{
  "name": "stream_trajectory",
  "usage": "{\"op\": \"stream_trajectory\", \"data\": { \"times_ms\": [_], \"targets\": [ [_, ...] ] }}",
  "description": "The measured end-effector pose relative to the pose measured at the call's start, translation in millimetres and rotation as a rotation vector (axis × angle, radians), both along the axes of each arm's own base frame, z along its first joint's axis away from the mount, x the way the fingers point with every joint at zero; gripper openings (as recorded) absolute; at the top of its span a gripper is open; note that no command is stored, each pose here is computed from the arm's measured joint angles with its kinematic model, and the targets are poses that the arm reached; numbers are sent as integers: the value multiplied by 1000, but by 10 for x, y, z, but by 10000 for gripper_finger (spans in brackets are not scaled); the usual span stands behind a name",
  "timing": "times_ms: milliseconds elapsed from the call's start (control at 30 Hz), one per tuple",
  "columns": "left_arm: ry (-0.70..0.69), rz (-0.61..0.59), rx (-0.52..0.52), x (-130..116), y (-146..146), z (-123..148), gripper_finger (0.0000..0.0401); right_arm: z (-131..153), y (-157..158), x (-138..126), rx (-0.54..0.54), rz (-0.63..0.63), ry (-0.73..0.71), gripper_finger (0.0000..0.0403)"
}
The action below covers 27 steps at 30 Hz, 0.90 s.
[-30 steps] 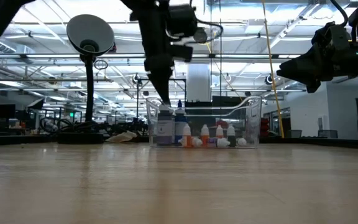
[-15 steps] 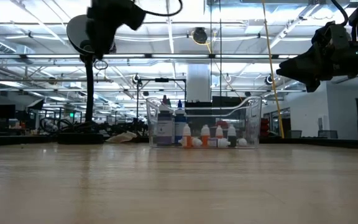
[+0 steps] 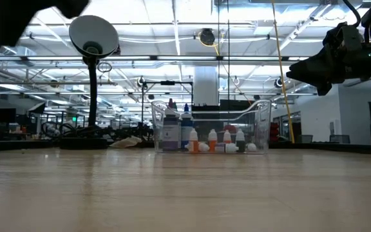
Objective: Pick & Place food coloring
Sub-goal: Put the black big food coloring into the transparent bin
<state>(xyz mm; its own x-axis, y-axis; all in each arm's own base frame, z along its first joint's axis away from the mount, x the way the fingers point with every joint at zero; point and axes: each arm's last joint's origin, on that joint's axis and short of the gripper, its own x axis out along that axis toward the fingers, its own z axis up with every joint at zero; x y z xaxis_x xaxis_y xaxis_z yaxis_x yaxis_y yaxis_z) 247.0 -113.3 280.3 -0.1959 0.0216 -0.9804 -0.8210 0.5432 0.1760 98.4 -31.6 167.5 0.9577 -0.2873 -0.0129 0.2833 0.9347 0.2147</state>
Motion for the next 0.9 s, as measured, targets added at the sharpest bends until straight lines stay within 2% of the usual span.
{"op": "stream_trajectory", "data": {
  "times_ms": [100, 233, 367, 533, 667, 900],
  "targets": [
    [62, 41, -2, -132, -168, -95, 253, 0, 0, 0, 0, -1, 0, 105],
    [99, 70, -8, -173, -187, -144, 248, 0, 0, 0, 0, 0, 0, 105],
    [22, 92, -41, -108, -235, -198, 252, -1, 0, 0, 0, -1, 0, 105],
    [-110, -8, -129, -88, -483, -254, 250, -1, 0, 0, 0, -1, 1, 105],
    [-157, -45, -98, -187, -660, -257, 243, 0, 0, 0, 0, 0, 0, 105],
    [-110, -9, -32, -464, -877, -257, 235, -2, -1, 0, 0, -1, 1, 105]
  ]
}}
